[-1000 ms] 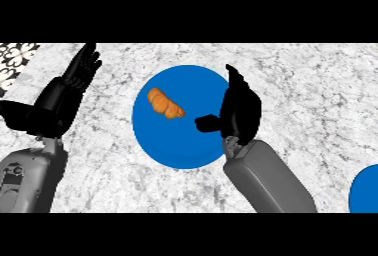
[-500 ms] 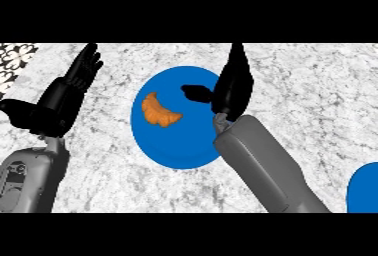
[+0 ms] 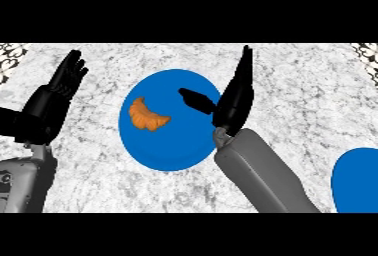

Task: Pick the croissant from the plate and place it in the plate

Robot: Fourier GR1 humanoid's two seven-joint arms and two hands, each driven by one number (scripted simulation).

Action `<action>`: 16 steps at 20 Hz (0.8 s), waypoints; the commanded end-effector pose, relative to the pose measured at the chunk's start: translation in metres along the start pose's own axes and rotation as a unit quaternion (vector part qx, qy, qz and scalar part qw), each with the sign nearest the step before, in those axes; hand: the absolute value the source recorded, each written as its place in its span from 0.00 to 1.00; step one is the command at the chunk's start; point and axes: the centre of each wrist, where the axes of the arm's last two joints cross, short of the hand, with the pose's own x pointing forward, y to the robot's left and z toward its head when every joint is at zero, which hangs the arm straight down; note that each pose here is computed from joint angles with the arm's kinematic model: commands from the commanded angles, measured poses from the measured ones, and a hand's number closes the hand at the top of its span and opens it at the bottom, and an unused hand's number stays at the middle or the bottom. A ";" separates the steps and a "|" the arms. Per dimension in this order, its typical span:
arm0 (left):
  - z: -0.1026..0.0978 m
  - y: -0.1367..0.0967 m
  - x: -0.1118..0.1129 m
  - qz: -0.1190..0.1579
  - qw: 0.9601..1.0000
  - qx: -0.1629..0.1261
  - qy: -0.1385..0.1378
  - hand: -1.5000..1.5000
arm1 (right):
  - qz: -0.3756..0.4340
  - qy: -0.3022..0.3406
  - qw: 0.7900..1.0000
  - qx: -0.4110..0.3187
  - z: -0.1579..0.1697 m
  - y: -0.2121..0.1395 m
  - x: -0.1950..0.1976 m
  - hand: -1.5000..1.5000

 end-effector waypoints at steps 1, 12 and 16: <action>0.004 0.012 0.000 -0.003 1.000 0.012 0.001 0.50 | -0.060 0.018 0.998 -0.025 0.023 -0.014 -0.017 0.00; 0.015 0.011 0.005 0.013 1.000 0.021 0.010 0.50 | -0.032 -0.003 0.999 -0.008 0.070 -0.139 -0.043 0.00; 0.024 0.012 -0.011 0.006 1.000 0.016 0.009 0.50 | -0.033 0.008 0.999 -0.001 0.090 -0.167 -0.057 0.00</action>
